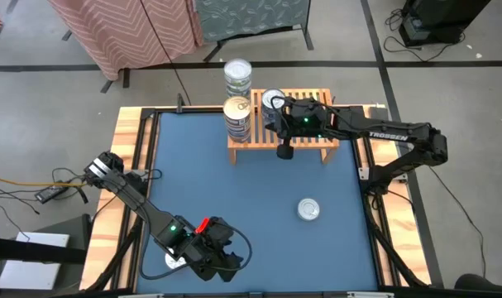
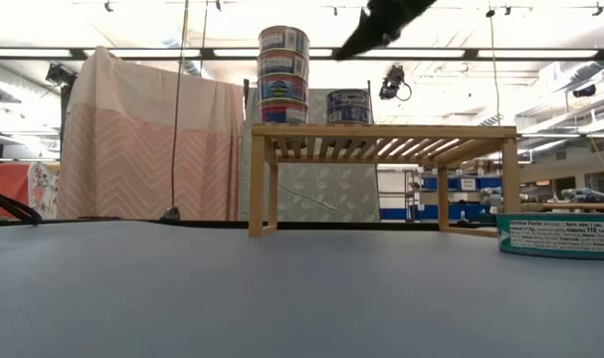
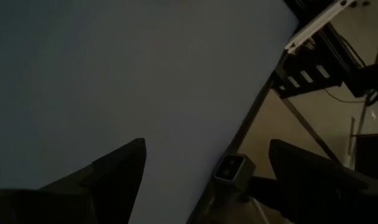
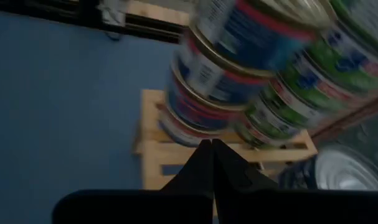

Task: Stack canned seafood by type on shelf
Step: Put the dark green tuna can on the shelf

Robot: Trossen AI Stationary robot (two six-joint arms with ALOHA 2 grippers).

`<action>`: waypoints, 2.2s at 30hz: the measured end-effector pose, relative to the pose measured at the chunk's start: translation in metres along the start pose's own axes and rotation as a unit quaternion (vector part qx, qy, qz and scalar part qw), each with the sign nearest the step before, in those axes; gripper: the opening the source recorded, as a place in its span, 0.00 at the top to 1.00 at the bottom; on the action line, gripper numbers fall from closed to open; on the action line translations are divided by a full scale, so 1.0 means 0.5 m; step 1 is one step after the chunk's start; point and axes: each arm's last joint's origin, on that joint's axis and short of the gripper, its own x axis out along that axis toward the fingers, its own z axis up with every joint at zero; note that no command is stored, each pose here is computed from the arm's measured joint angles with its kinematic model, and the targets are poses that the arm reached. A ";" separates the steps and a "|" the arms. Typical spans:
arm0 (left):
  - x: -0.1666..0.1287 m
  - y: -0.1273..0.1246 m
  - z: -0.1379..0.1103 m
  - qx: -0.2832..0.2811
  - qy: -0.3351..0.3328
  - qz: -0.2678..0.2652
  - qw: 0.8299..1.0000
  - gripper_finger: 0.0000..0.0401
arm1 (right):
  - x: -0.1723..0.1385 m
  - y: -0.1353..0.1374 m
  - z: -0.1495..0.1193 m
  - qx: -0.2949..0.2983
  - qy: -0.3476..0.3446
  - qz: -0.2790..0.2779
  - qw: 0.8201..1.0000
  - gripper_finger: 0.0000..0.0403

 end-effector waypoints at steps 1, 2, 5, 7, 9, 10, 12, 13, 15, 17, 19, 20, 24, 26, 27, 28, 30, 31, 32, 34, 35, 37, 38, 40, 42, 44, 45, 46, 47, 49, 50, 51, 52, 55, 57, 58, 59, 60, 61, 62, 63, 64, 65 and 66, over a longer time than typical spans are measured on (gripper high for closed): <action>0.000 0.000 -0.001 0.000 0.005 -0.002 1.000 0.14 | -0.008 0.003 0.010 -0.003 0.000 0.007 1.000 1.00; 0.000 -0.001 -0.001 0.000 0.008 -0.003 1.000 0.14 | -0.019 0.006 0.019 -0.005 -0.003 0.016 1.000 1.00; 0.000 -0.002 -0.001 -0.001 0.009 -0.007 1.000 0.14 | -0.061 0.008 0.048 -0.007 -0.037 0.067 0.997 1.00; 0.000 -0.003 -0.001 0.002 0.008 -0.010 1.000 0.14 | -0.098 0.007 0.059 0.002 -0.070 0.099 0.993 1.00; 0.000 -0.006 0.000 0.011 0.003 -0.016 1.000 0.14 | -0.137 0.005 0.064 0.012 -0.097 0.124 0.987 1.00; 0.000 -0.008 0.001 0.015 0.000 -0.020 1.000 0.14 | -0.157 0.003 0.064 0.016 -0.107 0.135 0.985 1.00; 0.000 -0.010 0.002 0.018 -0.006 -0.025 0.999 0.14 | -0.203 -0.001 0.061 0.025 -0.125 0.145 0.981 1.00; 0.000 -0.011 0.004 0.022 -0.010 -0.027 0.999 0.14 | -0.226 -0.004 0.058 0.030 -0.131 0.145 0.980 1.00; 0.001 -0.015 0.006 0.029 -0.016 -0.036 0.999 0.14 | -0.274 -0.008 0.050 0.033 -0.146 0.141 0.979 1.00; 0.000 -0.017 0.007 0.035 -0.020 -0.040 0.998 0.14 | -0.320 -0.012 0.039 0.039 -0.159 0.138 0.977 1.00; 0.001 -0.017 0.008 0.046 -0.021 -0.040 0.998 0.14 | -0.364 -0.014 0.026 0.049 -0.172 0.134 0.975 1.00; 0.001 -0.017 0.008 0.049 -0.021 -0.039 0.998 0.14 | -0.385 -0.016 0.019 0.055 -0.179 0.131 0.973 1.00; 0.001 -0.017 0.008 0.059 -0.021 -0.040 0.997 0.14 | -0.463 -0.021 -0.008 0.083 -0.214 0.111 0.967 0.99; 0.001 -0.017 0.008 0.059 -0.020 -0.041 0.997 0.14 | -0.492 -0.023 -0.019 0.094 -0.232 0.095 0.963 0.99; 0.001 -0.018 0.008 0.060 -0.020 -0.041 0.997 0.14 | -0.507 -0.025 -0.025 0.098 -0.241 0.087 0.961 0.99; 0.001 -0.018 0.008 0.062 -0.020 -0.042 0.997 0.14 | -0.521 -0.026 -0.031 0.102 -0.249 0.080 0.960 0.99; 0.001 -0.018 0.008 0.065 -0.020 -0.043 0.997 0.14 | -0.544 -0.027 -0.042 0.109 -0.263 0.065 0.956 0.99; 0.001 -0.019 0.009 0.065 -0.020 -0.045 0.997 0.14 | -0.554 -0.028 -0.047 0.113 -0.269 0.058 0.955 0.99; 0.001 -0.020 0.009 0.064 -0.021 -0.047 0.997 0.14 | -0.564 -0.029 -0.052 0.117 -0.275 0.051 0.953 0.99; 0.000 -0.020 0.009 0.064 -0.021 -0.048 0.997 0.14 | -0.578 -0.030 -0.060 0.129 -0.282 0.040 0.950 0.99; 0.000 -0.020 0.009 0.064 -0.021 -0.048 0.997 0.14 | -0.583 -0.030 -0.063 0.136 -0.285 0.035 0.948 0.99; 0.000 -0.020 0.009 0.064 -0.021 -0.048 0.997 0.14 | -0.587 -0.031 -0.067 0.143 -0.285 0.030 0.947 0.98; 0.000 -0.020 0.009 0.064 -0.021 -0.048 0.997 0.14 | -0.588 -0.030 -0.068 0.144 -0.283 0.031 0.948 0.98; 0.001 -0.020 0.009 0.065 -0.022 -0.047 0.997 0.14 | -0.585 -0.029 -0.071 0.144 -0.273 0.032 0.950 0.98; 0.000 -0.020 0.009 0.065 -0.025 -0.046 0.997 0.14 | -0.583 -0.028 -0.073 0.144 -0.266 0.034 0.953 0.98; 0.000 -0.020 0.010 0.065 -0.028 -0.045 0.996 0.14 | -0.582 -0.028 -0.072 0.144 -0.265 0.034 0.953 0.98; 0.000 -0.020 0.010 0.066 -0.030 -0.044 0.996 0.14 | -0.581 -0.028 -0.072 0.144 -0.264 0.034 0.953 0.98; 0.000 -0.020 0.010 0.067 -0.032 -0.043 0.996 0.14 | -0.581 -0.028 -0.072 0.144 -0.264 0.035 0.953 0.98; 0.000 -0.020 0.010 0.068 -0.033 -0.043 0.996 0.14 | -0.581 -0.028 -0.072 0.143 -0.264 0.035 0.953 0.98; 0.000 -0.019 0.011 0.068 -0.036 -0.042 0.996 0.14 | -0.581 -0.028 -0.072 0.143 -0.265 0.035 0.953 0.98; 0.001 -0.019 0.011 0.068 -0.038 -0.041 0.996 0.14 | -0.581 -0.028 -0.072 0.142 -0.265 0.035 0.953 0.98; 0.001 -0.019 0.012 0.067 -0.042 -0.040 0.996 0.14 | -0.581 -0.028 -0.072 0.142 -0.265 0.034 0.953 0.98; 0.001 -0.019 0.012 0.067 -0.045 -0.038 0.996 0.14 | -0.581 -0.028 -0.072 0.142 -0.264 0.035 0.953 0.97; 0.001 -0.019 0.013 0.067 -0.056 -0.034 0.996 0.14 | -0.581 -0.028 -0.072 0.143 -0.265 0.035 0.953 0.97; 0.000 -0.019 0.014 0.063 -0.062 -0.034 0.996 0.14 | -0.581 -0.028 -0.072 0.143 -0.265 0.035 0.953 0.97; 0.000 -0.020 0.015 0.055 -0.065 -0.037 0.996 0.14 | -0.581 -0.028 -0.071 0.143 -0.265 0.035 0.953 0.97; 0.000 -0.023 0.016 0.040 -0.067 -0.043 0.996 0.14 | -0.581 -0.029 -0.071 0.143 -0.267 0.035 0.952 0.97; 0.000 -0.025 0.017 0.024 -0.073 -0.048 0.996 0.14 | -0.582 -0.029 -0.070 0.143 -0.270 0.034 0.952 0.98; -0.001 -0.027 0.018 0.010 -0.081 -0.052 0.995 0.14 | -0.582 -0.029 -0.069 0.150 -0.272 0.036 0.950 0.98; -0.001 -0.029 0.020 0.000 -0.093 -0.055 0.994 0.14 | -0.582 -0.029 -0.069 0.158 -0.272 0.041 0.948 0.98; -0.002 -0.031 0.023 -0.006 -0.107 -0.058 0.993 0.14 | -0.583 -0.028 -0.070 0.157 -0.272 0.048 0.948 0.99; -0.003 -0.033 0.025 -0.008 -0.120 -0.059 0.991 0.14 | -0.584 -0.026 -0.072 0.148 -0.271 0.055 0.950 0.99; -0.004 -0.035 0.027 -0.004 -0.131 -0.060 0.990 0.14 | -0.586 -0.024 -0.076 0.136 -0.267 0.064 0.952 0.99; -0.009 -0.037 0.030 0.000 -0.139 -0.064 0.988 0.14 | -0.588 -0.022 -0.081 0.124 -0.265 0.073 0.953 0.99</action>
